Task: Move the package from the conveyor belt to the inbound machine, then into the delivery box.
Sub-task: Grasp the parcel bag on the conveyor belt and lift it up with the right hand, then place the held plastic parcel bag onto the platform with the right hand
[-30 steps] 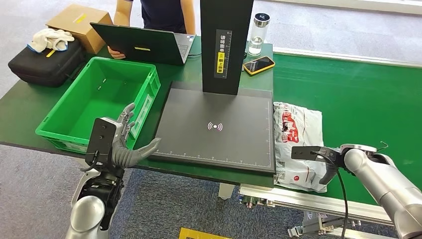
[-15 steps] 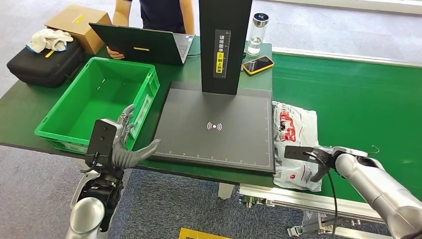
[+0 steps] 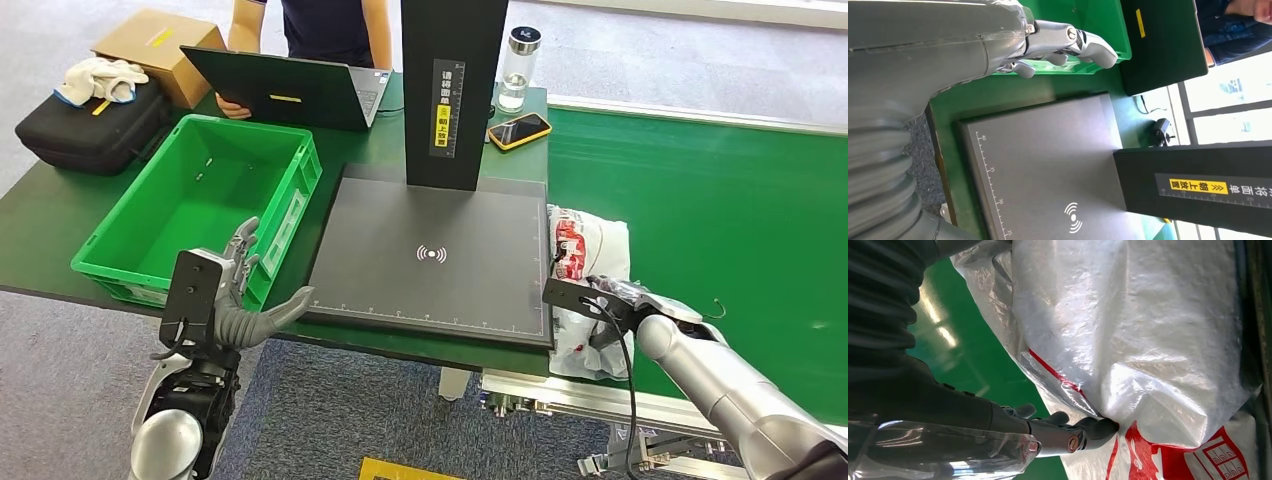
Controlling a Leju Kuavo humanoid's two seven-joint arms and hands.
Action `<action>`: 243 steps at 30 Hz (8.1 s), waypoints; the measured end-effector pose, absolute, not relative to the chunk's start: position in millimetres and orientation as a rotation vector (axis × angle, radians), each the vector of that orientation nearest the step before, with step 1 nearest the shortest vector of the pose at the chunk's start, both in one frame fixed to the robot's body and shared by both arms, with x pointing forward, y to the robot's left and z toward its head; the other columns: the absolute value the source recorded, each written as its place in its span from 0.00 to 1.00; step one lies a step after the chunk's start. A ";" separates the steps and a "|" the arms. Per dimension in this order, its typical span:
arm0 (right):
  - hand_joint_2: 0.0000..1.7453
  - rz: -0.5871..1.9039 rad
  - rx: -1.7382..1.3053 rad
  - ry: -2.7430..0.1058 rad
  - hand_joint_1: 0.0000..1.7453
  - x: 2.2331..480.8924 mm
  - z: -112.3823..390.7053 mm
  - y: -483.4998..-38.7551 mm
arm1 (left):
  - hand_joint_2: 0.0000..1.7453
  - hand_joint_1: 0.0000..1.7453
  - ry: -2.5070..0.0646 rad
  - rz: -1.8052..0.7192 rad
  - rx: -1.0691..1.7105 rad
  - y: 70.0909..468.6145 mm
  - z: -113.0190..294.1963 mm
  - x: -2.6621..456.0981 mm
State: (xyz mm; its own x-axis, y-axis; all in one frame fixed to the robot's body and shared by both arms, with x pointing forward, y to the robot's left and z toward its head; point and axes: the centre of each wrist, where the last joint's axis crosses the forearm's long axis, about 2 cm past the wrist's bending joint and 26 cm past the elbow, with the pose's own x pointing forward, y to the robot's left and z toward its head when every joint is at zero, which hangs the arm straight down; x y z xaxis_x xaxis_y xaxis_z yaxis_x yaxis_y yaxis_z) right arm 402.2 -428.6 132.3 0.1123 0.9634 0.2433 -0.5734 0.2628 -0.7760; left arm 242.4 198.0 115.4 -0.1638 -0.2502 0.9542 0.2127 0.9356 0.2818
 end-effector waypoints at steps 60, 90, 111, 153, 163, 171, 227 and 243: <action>1.00 0.352 -0.905 -1.656 1.00 403.6 196.6 -432.9 | 1.00 0.00 -1.740 -0.342 0.064 202.4 116.4 235.0; 1.00 -0.055 -0.815 -2.174 1.00 378.1 252.3 -418.3 | 1.00 0.00 -1.753 -0.368 0.044 198.6 115.3 244.4; 1.00 0.189 -0.415 -2.068 1.00 404.7 235.7 -349.3 | 1.00 0.00 -1.753 -0.388 0.011 193.5 114.6 251.6; 1.00 0.477 -0.176 -1.903 1.00 454.6 240.9 -258.3 | 1.00 0.00 -1.740 -0.417 -0.009 187.3 111.9 247.1; 1.00 0.472 -0.181 -1.907 1.00 457.5 244.3 -255.1 | 1.00 0.00 -1.739 -0.421 -0.012 187.1 111.9 247.2; 1.00 0.498 -0.182 -1.848 1.00 459.3 235.8 -257.6 | 1.00 0.00 -1.737 -0.427 -0.018 186.6 111.7 247.3; 1.00 0.725 0.025 -1.631 0.00 469.0 228.3 -257.0 | 1.00 0.00 -1.694 -0.438 -0.017 184.0 107.3 238.3; 1.00 0.120 0.018 -2.168 0.00 373.9 215.1 -276.4 | 1.00 0.00 -1.723 -0.422 0.005 188.0 109.2 242.1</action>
State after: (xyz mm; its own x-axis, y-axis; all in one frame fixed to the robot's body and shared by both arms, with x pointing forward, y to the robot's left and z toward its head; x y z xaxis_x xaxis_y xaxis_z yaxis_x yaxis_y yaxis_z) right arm 373.9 -276.4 215.1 -0.5652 0.0327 0.8243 -0.0587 0.9951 -0.0798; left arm 242.1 188.0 109.2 -0.2015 -0.2367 0.9504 0.2296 0.9319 0.2808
